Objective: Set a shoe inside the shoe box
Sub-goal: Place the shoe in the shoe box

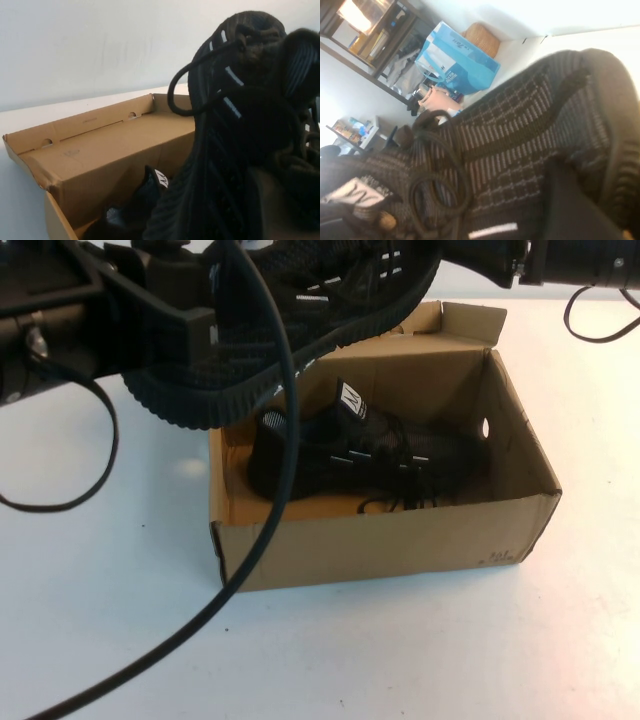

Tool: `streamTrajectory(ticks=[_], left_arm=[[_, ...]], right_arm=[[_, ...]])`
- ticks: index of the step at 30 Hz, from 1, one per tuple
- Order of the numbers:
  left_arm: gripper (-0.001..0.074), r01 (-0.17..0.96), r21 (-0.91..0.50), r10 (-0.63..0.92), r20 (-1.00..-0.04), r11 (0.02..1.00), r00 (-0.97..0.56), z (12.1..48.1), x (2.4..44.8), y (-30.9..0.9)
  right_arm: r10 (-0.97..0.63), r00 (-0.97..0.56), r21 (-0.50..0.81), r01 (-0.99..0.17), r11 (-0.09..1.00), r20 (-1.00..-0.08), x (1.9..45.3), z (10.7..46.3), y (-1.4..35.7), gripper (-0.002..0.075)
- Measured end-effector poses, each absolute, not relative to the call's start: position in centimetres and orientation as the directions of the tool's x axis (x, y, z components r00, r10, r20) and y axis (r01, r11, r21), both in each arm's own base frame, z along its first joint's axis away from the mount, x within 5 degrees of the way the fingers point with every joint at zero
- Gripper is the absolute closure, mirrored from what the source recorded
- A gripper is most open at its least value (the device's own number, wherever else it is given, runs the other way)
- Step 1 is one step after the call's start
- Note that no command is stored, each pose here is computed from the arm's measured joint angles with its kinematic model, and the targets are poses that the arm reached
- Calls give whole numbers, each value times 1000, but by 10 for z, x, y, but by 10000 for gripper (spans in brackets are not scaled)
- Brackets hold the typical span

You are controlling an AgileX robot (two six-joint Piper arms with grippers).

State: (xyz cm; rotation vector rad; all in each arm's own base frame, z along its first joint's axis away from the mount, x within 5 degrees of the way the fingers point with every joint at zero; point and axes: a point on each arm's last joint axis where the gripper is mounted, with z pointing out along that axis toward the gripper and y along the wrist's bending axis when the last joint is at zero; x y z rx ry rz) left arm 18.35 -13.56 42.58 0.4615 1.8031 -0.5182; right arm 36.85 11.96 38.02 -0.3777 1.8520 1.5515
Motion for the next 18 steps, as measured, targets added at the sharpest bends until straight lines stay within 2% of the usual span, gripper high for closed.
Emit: streamTrajectory(ticks=[5,7,11,18], left_arm=[[717,558,-121,29,-967,821,-253,429,184,-136],[717,561,-126,13,-971,818,-238,431,184,-137],[717,566,-138,-10,-975,813,-223,433,184,-137],[717,573,-165,-51,-977,803,-209,437,184,-138]], right_arm=[[195,-747,770,-594,233,-636,367,380,120,295],[194,-753,775,-589,228,-629,367,380,120,243],[198,-763,787,-577,221,-615,367,380,120,213],[232,-767,802,-568,186,-598,367,384,120,206]])
